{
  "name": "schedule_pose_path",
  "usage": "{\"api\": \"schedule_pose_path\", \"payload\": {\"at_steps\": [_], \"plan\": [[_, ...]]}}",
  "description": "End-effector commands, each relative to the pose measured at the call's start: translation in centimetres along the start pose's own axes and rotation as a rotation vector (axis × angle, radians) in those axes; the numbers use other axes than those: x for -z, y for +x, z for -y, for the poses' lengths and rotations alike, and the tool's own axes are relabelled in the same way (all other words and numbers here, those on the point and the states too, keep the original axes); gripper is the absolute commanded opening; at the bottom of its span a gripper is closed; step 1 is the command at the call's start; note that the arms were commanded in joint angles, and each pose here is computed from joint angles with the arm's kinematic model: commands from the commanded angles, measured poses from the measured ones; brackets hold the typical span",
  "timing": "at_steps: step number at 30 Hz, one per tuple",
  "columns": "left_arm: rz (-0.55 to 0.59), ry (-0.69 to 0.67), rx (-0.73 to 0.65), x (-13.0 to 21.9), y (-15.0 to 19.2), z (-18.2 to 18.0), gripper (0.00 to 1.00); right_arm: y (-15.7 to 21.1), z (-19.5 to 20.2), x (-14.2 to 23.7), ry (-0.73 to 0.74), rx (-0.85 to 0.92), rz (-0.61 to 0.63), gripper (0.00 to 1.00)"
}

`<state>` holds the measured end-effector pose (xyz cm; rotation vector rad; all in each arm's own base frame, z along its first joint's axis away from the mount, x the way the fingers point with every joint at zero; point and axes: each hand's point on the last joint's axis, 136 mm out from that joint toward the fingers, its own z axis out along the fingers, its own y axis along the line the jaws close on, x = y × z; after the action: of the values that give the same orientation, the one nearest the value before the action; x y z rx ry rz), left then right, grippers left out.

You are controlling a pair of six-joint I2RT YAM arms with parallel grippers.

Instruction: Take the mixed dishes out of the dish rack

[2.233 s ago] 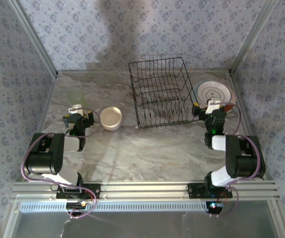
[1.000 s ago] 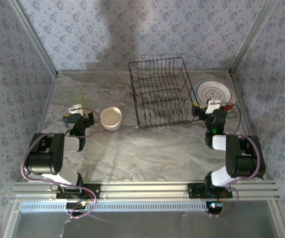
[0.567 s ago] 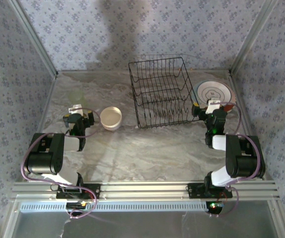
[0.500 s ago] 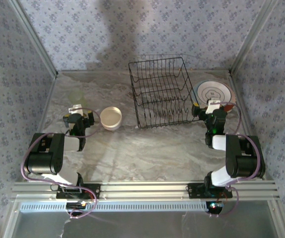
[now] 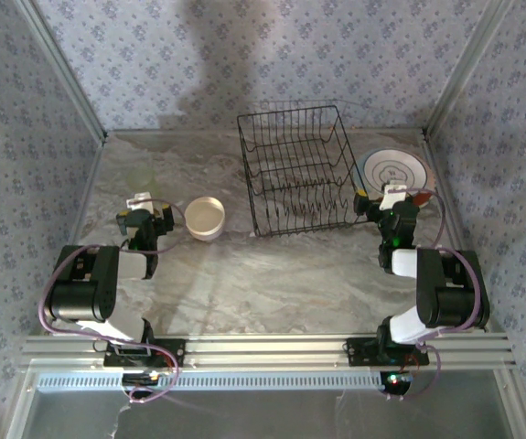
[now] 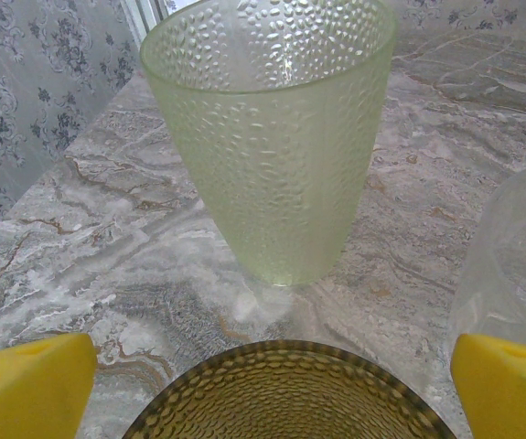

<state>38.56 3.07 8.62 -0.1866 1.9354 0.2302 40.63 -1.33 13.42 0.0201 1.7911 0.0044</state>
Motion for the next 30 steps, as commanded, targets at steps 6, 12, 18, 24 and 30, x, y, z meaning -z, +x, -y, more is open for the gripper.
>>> {"api": "schedule_pose_path", "payload": {"at_steps": [6,12,18,24,30], "plan": [[0.024,0.008,0.012,-0.17,-0.94,0.02,0.99,5.16,0.03,0.30,0.011,0.033,-0.183,1.00],[0.025,0.008,0.012,-0.19,-0.97,0.01,0.99,5.15,0.03,0.29,0.011,0.033,-0.182,1.00],[0.023,0.008,0.012,-0.18,-0.92,0.01,0.99,5.16,-0.03,0.29,0.011,0.036,-0.182,1.00],[0.023,0.007,0.012,-0.17,-0.89,0.00,0.99,5.17,0.01,0.30,0.014,0.037,-0.183,1.00],[0.024,0.008,0.014,-0.18,-0.94,0.01,0.99,5.16,0.02,0.30,0.015,0.038,-0.182,1.00]]}}
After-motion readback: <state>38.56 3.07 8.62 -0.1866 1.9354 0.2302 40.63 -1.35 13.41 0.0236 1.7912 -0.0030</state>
